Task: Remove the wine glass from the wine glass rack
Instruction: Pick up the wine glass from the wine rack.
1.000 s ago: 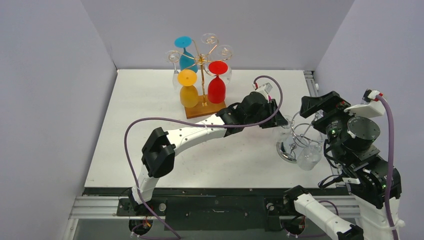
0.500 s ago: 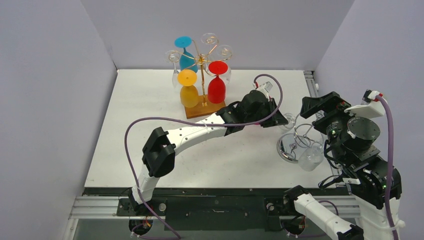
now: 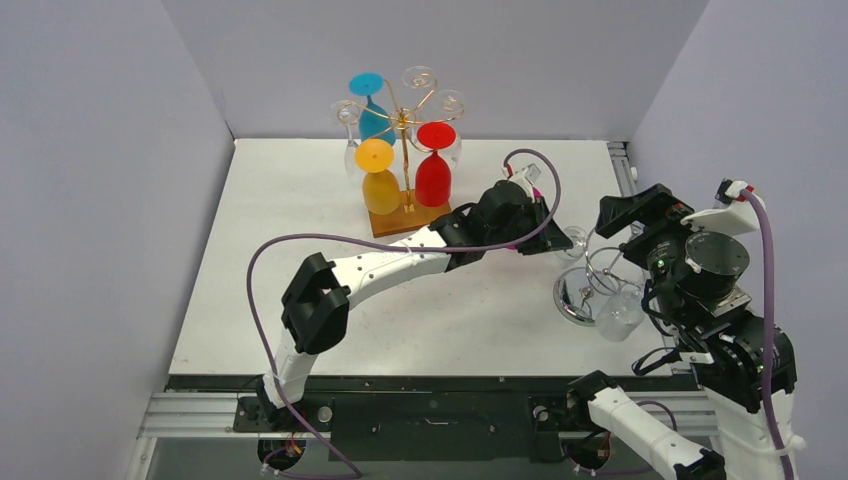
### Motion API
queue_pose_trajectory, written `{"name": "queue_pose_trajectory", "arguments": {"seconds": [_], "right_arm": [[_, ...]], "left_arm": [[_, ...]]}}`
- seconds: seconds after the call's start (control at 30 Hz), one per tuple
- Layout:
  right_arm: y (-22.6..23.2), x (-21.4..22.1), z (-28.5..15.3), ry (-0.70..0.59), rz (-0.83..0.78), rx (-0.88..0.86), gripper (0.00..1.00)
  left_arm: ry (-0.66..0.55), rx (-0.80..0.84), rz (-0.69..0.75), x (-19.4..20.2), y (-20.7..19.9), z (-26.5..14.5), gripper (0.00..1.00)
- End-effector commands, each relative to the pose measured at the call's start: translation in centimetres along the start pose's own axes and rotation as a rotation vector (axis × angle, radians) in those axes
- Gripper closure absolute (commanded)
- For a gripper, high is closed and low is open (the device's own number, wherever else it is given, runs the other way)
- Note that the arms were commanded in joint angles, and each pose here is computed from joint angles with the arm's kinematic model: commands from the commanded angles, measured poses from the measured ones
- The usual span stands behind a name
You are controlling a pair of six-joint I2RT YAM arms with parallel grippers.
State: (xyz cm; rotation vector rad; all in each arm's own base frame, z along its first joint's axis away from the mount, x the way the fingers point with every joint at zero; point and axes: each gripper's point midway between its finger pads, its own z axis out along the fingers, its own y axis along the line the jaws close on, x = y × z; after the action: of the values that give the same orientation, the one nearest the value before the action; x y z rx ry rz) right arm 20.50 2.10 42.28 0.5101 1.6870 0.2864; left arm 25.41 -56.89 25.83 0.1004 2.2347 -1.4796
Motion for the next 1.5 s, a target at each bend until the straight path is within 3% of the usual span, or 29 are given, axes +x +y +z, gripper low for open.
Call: {"name": "queue_pose_trajectory", "arguments": {"seconds": [0.0, 0.47, 0.87, 1.27, 1.47], "right_arm": [[0.0, 0.2, 0.4, 0.003, -0.008, 0.008, 0.12], [0.0, 1.1, 1.4, 0.027, -0.029, 0.030, 0.12], [-4.5, 2.0, 2.9, 0.077, -0.203, 0.296, 0.11], [-4.7, 3.4, 3.6, 0.118, -0.198, 0.293, 0.15], [-4.3, 4.2, 4.0, 0.144, -0.190, 0.268, 0.17]], "left_arm": [[-0.032, 0.091, 0.037, -1.3, -3.1, -2.0, 1.00], [-0.029, 0.121, 0.023, -2.5, -3.6, -3.2, 1.00], [-0.022, 0.115, 0.027, -3.1, -3.6, -3.9, 1.00], [-0.017, 0.139, 0.025, -3.8, -4.3, -4.9, 1.00], [0.026, 0.162, -0.047, -3.8, -5.4, -5.1, 1.00]]}}
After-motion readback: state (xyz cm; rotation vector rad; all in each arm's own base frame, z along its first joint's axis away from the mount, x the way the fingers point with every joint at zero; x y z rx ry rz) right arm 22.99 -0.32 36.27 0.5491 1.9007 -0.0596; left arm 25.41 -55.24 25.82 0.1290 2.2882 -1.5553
